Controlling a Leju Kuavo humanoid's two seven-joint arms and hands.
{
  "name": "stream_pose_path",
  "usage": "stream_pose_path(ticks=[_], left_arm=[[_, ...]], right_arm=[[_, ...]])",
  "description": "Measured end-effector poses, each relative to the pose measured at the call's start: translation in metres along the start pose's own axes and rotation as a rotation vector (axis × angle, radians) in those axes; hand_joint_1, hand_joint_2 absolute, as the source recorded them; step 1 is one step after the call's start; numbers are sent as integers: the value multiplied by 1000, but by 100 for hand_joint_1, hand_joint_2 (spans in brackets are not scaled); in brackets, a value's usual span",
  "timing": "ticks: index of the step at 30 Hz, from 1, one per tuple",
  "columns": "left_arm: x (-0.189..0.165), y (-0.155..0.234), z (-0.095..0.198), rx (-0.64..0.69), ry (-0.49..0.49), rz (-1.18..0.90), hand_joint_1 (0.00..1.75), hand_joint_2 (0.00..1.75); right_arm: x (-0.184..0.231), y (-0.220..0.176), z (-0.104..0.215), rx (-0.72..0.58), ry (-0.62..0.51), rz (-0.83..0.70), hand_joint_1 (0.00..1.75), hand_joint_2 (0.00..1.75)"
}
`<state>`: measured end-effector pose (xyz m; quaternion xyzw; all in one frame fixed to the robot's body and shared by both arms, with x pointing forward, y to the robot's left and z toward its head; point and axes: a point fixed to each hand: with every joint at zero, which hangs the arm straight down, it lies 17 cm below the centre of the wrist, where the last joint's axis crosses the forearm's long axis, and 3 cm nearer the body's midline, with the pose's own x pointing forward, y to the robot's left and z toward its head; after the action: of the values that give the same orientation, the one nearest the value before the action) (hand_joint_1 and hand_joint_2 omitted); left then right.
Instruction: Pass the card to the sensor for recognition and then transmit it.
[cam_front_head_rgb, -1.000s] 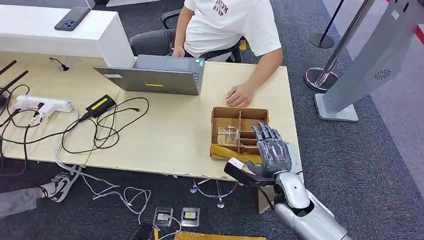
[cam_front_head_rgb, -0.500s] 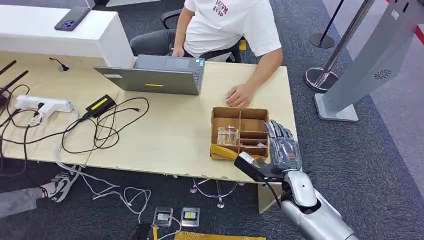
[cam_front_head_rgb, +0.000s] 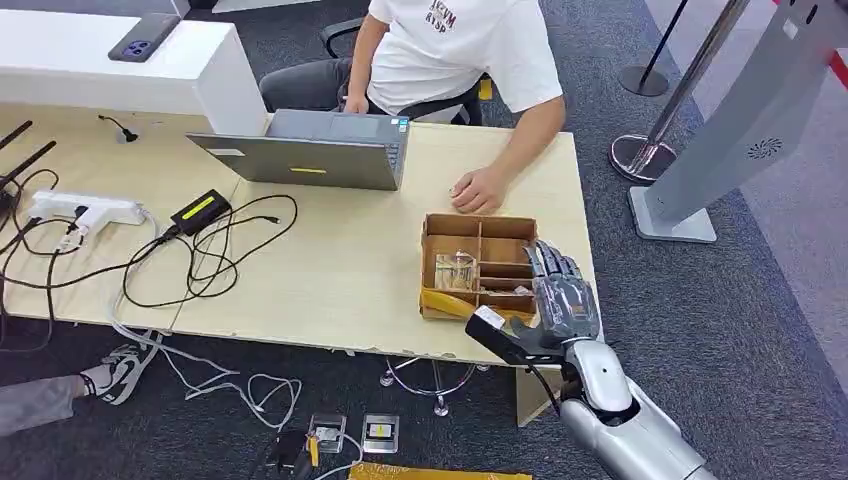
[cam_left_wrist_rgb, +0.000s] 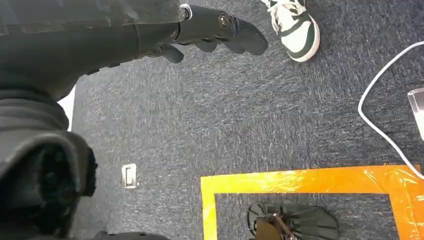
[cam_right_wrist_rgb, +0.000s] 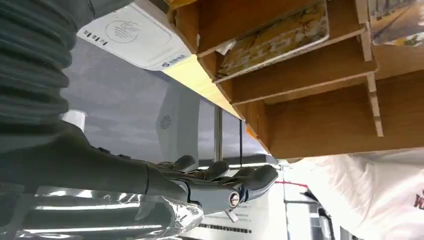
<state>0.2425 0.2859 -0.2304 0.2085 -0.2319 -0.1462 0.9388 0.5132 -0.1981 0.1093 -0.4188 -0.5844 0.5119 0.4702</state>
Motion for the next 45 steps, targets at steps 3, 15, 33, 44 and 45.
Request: stream_pose_path(ticks=[3, 15, 33, 44, 45], left_arm=[[1, 0, 0, 0, -1, -5, 0, 0], [1, 1, -1, 1, 5, 12, 0, 0], [-1, 2, -1, 2, 18, 33, 0, 0], [-1, 3, -1, 6, 23, 47, 0, 0], [-1, 4, -1, 7, 23, 47, 0, 0]], right_arm=[[8, -2, -3, -2, -21, -3, 0, 175], [25, 0, -10, 6, -48, -11, 0, 175], [20, 16, -11, 58, -34, -2, 0, 175], [16, 23, -12, 73, -24, -3, 0, 175], [16, 23, -12, 74, -22, -4, 0, 175]])
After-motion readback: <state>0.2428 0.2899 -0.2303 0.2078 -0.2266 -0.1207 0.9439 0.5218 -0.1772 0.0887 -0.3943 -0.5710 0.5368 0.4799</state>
